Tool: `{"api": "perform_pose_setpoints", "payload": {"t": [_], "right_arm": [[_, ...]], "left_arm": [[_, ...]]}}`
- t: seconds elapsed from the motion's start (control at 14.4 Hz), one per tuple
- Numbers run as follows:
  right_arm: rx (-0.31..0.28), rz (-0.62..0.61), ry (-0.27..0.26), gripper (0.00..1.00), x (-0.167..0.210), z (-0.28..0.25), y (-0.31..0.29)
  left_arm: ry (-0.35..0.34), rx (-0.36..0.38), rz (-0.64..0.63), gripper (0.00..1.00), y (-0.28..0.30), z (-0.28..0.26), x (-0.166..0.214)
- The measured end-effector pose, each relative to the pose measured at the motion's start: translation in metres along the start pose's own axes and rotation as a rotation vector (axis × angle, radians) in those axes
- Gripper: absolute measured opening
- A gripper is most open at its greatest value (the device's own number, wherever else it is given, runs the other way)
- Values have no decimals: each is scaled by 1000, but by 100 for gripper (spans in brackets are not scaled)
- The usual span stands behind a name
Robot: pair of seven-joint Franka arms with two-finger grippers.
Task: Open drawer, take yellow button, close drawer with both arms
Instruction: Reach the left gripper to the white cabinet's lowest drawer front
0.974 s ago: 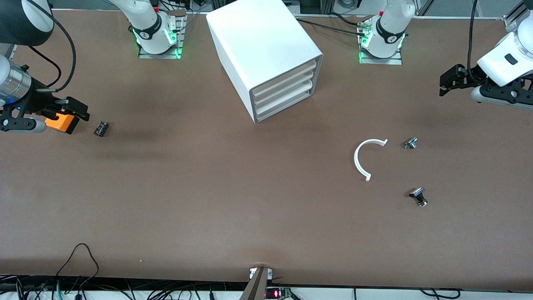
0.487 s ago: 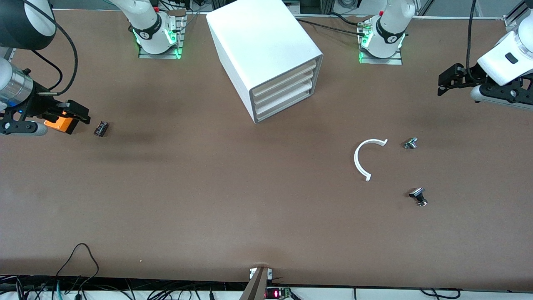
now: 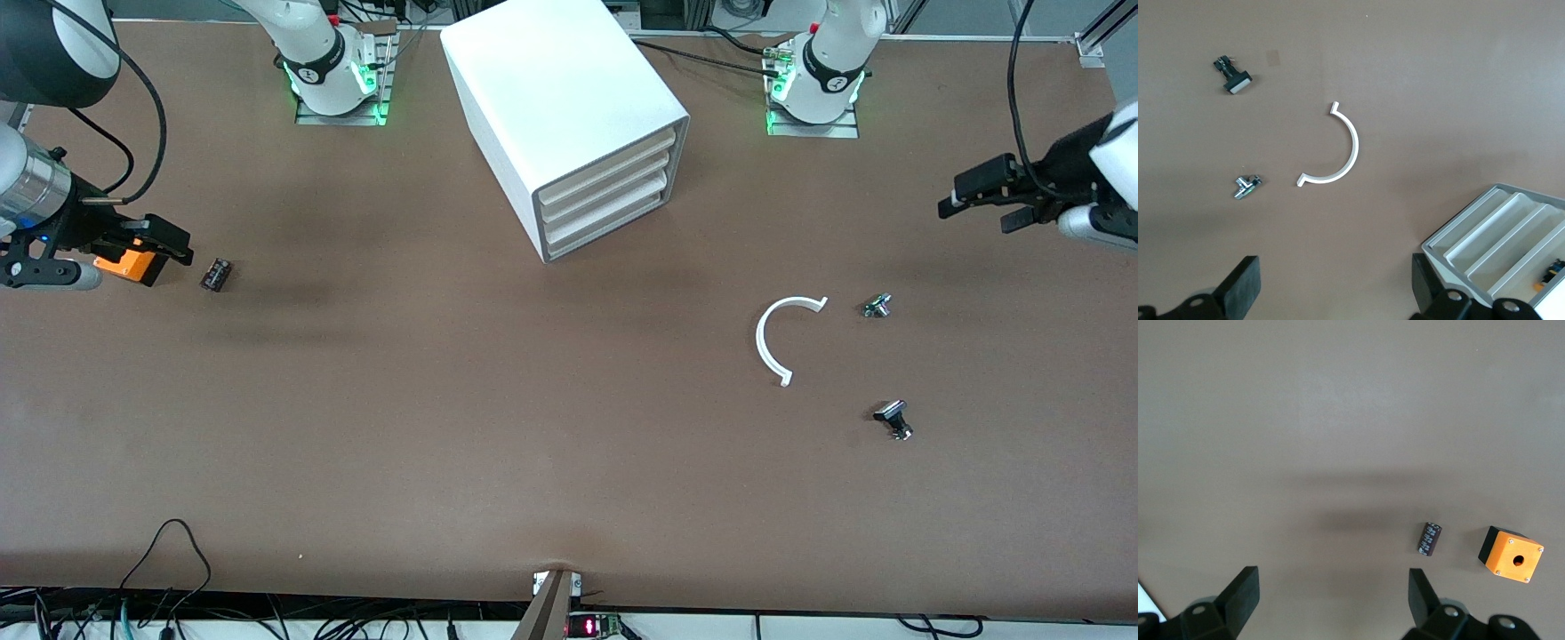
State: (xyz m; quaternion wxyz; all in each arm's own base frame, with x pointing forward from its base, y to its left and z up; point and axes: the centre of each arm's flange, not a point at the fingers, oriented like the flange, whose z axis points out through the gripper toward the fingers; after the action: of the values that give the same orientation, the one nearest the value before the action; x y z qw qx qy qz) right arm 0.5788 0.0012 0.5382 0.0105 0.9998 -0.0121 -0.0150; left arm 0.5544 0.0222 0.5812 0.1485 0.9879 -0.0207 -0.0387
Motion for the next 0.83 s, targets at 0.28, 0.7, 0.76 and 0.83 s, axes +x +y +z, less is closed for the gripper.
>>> {"api": "perform_pose_setpoints", "payload": {"t": [0.28, 0.7, 0.76, 0.83], "right_arm": [[0, 8, 3, 99, 0, -1, 0], [0, 9, 6, 99, 1, -2, 0], [0, 10, 7, 99, 1, -2, 0], [0, 10, 7, 99, 1, -2, 0]], "left_arm": [[-112, -58, 10, 100, 6, 43, 13], [-410, -207, 107, 100, 81, 162, 17], [-464, -254, 123, 100, 98, 189, 14], [-509, -314, 137, 100, 112, 216, 10]]}}
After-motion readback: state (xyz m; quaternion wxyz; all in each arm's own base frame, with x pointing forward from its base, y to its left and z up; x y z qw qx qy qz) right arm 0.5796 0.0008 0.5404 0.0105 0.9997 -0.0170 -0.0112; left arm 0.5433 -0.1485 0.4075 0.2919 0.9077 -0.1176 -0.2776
